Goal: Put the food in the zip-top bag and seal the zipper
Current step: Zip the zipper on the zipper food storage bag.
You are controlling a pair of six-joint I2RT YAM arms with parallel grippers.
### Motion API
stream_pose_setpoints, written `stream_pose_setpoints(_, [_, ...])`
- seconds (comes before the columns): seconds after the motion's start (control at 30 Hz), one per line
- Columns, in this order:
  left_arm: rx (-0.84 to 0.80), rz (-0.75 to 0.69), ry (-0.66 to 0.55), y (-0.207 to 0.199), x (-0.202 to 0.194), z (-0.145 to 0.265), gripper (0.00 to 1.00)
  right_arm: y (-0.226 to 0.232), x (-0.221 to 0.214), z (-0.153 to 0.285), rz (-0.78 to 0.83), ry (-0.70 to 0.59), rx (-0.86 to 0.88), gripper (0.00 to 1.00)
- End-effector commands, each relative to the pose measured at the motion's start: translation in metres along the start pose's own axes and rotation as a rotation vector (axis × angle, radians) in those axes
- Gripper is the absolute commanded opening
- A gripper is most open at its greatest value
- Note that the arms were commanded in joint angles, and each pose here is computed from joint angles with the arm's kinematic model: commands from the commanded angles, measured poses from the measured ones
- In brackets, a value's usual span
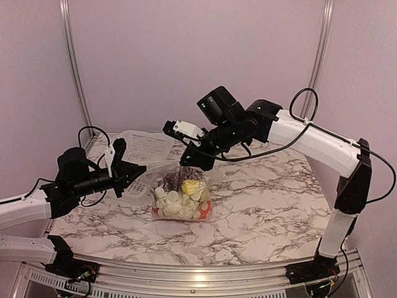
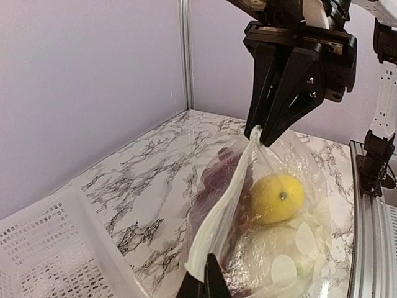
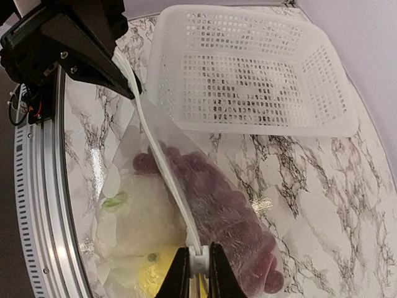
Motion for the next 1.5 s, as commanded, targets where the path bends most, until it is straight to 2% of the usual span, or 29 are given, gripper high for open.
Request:
stream_pose_setpoints(0.0, [0.109, 0.045, 0.055, 0.022, -0.021, 0.01, 0.0, -0.032, -0.02, 0.045, -0.04, 0.054, -0.145, 0.09])
stream_pose_setpoints(0.9, [0.113, 0.105, 0.065, 0.029, -0.032, 0.006, 0.0, -0.031, -0.089, 0.068, -0.044, 0.219, -0.24, 0.12])
stream_pose_setpoints(1.03, [0.08, 0.116, 0.07, 0.025, -0.033, 0.003, 0.0, -0.028, -0.087, 0.062, -0.056, 0.208, -0.212, 0.17])
stream_pose_setpoints(1.23, [0.036, 0.111, 0.076, 0.019, -0.031, 0.0, 0.0, -0.015, -0.083, 0.035, -0.073, 0.156, -0.096, 0.39])
stream_pose_setpoints(1.47, [0.0, 0.076, 0.069, 0.011, -0.017, 0.003, 0.0, -0.037, -0.093, -0.007, -0.129, 0.142, -0.055, 0.47])
Point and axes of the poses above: each gripper's point midway between its finger pads, its own z axis back along the fingers, its own y axis along the line the jaws close on, x = y × z, the point moved 1 cm from there along z, back along the fingers, and after that the axes turned 8 degrees about z, right-handed, at the moved point
